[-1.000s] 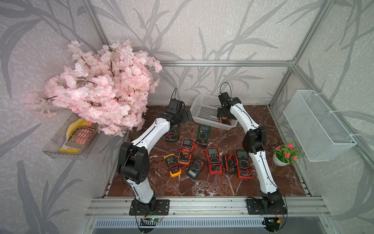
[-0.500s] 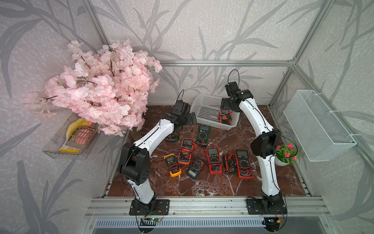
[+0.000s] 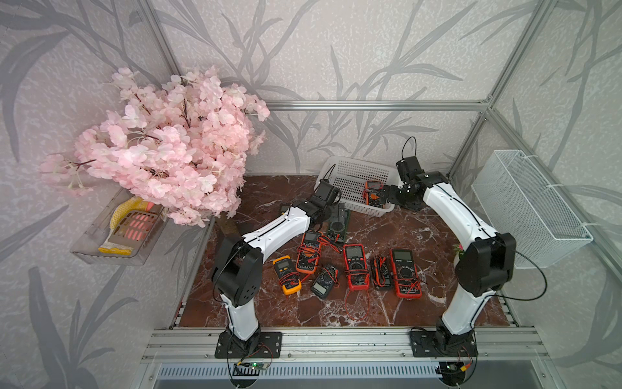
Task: Put the multimeter into the basket
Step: Place the multimeter in the basket, then pick up the multimeter from the center of the board.
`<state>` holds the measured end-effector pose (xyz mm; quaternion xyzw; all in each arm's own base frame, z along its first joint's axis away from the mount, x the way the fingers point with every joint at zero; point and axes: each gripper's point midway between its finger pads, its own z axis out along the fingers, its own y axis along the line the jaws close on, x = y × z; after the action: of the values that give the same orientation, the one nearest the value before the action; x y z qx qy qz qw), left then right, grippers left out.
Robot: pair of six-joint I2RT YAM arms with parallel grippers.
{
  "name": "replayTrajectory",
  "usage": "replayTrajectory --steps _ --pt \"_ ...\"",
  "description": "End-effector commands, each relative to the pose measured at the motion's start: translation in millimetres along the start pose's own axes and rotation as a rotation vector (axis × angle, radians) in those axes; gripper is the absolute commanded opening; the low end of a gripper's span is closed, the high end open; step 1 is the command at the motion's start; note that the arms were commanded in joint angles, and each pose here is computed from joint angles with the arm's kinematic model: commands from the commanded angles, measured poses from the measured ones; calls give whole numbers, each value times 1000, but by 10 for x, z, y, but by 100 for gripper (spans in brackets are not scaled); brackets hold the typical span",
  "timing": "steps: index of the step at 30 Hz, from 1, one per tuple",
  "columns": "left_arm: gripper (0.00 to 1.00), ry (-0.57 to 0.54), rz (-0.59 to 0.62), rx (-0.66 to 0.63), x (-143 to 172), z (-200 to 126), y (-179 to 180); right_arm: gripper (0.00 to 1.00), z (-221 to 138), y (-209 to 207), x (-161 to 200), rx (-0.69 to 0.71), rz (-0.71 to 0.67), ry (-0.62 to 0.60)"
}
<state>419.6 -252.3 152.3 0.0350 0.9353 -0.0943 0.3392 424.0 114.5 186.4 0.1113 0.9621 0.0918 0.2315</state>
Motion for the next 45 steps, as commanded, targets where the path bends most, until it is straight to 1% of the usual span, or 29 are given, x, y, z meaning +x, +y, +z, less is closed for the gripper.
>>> replayTrajectory --steps 1,4,9,13,15,18,22,26,28,37,45 --pt "100 -3 22 -55 103 154 13 99 -222 243 1 -192 24 -80" --pt "100 11 28 -60 173 245 -35 99 -211 183 230 -212 38 -45" --pt "100 53 23 -76 273 340 -71 99 -259 109 471 -221 22 -5" --pt "100 65 -20 -94 317 262 -165 99 -258 3 597 -191 11 5" --pt "100 85 -49 -107 352 198 -221 99 -232 -51 651 -169 14 20" --pt "100 144 -103 -116 455 75 -336 99 -170 -128 713 -135 23 39" --pt "100 230 -178 -126 606 -54 -445 99 -69 -173 755 -117 42 62" --pt "100 333 -254 -133 815 -49 -517 99 -13 -212 762 -104 63 80" --pt "100 364 -272 -131 902 -35 -577 99 15 -256 753 -88 69 79" --pt "100 432 -291 -173 1239 -55 -681 99 138 -522 716 -36 122 99" --pt "100 455 -276 -152 1389 -72 -794 99 144 -531 702 -56 141 98"
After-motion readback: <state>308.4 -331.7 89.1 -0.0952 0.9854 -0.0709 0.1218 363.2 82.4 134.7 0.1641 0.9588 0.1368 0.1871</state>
